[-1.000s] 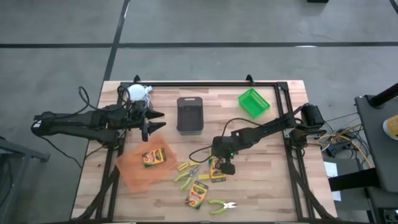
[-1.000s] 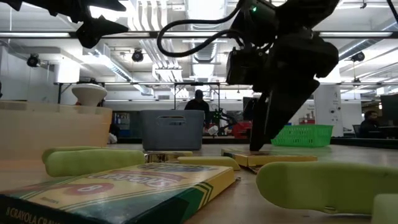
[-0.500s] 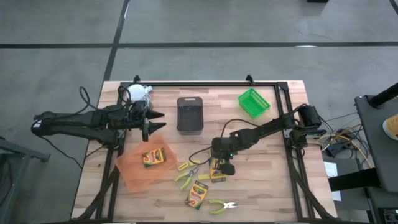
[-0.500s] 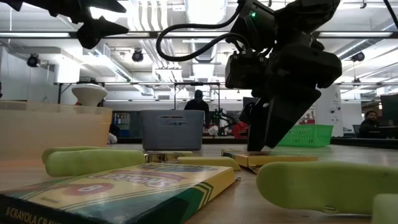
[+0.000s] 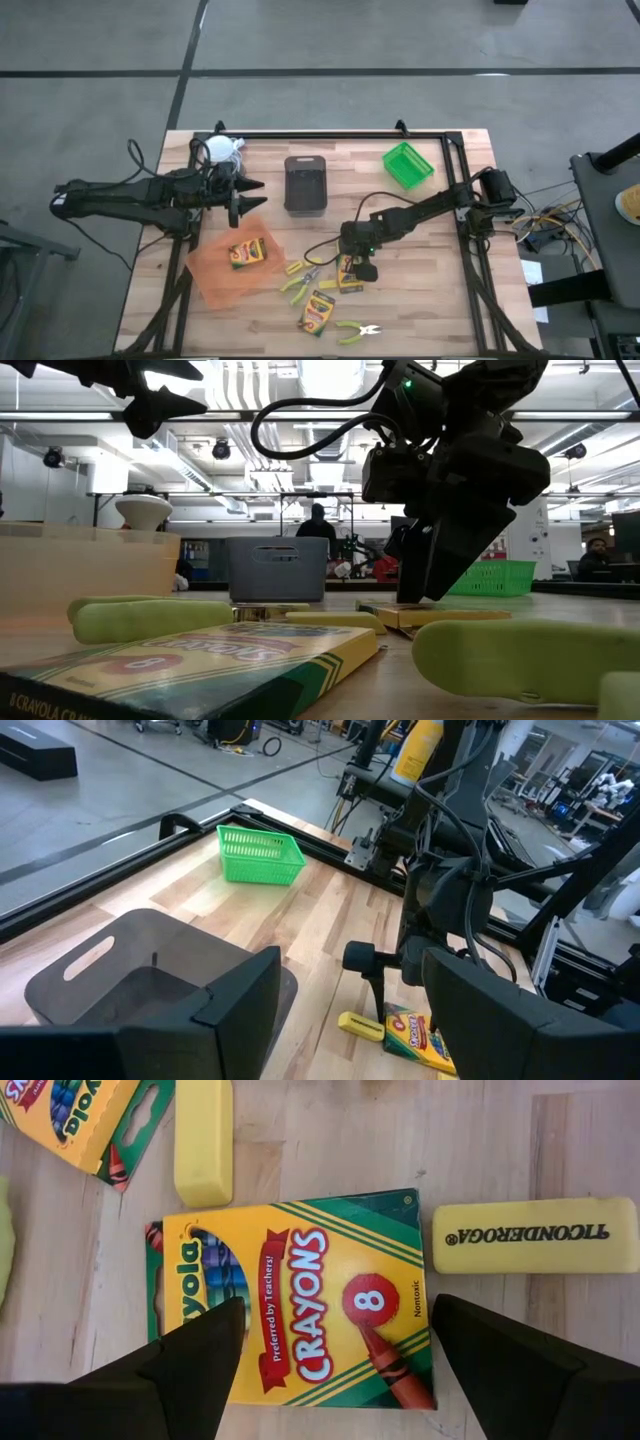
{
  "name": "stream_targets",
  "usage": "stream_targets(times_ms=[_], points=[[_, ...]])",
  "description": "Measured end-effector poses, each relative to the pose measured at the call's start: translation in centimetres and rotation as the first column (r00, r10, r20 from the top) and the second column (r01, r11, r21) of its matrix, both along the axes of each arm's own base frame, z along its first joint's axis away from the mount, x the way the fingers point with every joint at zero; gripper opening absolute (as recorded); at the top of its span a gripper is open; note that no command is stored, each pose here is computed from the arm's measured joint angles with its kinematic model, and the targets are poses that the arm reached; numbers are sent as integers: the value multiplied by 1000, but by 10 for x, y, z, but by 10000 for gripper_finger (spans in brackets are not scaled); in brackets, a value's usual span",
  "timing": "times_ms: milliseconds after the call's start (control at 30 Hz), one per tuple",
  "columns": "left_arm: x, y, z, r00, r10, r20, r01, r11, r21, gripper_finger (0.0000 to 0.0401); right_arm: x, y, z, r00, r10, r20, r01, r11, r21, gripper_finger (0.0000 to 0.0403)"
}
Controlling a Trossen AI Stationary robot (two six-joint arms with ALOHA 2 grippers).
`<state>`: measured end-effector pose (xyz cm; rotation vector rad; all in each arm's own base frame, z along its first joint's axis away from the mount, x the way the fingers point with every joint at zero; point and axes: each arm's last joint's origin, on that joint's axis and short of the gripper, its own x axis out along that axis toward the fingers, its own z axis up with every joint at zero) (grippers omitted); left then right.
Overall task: Pick & Place School Supplies
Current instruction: Put the pack of crayons into the orange bin
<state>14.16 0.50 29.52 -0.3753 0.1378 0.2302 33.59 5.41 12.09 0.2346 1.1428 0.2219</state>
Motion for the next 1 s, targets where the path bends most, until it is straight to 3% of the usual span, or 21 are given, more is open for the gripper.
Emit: stream_targets(times_ms=[333,567,833,1000], points=[[0,0,0,1000,0,0,0,1000,0,250,0,-1,1,1000,-23,-6,23,1000,3,266],[0,0,0,1000,0,0,0,1000,0,250,-5,-2,12,999,-43,-3,43,999,-3,261],[0,0,-1,1000,0,-6,0,1000,0,250,-8,-3,29,968,-248,-36,251,963,94,260],[0,0,-1,1000,0,-12,0,1000,0,250,-14,-4,54,924,-380,-37,380,905,188,260]])
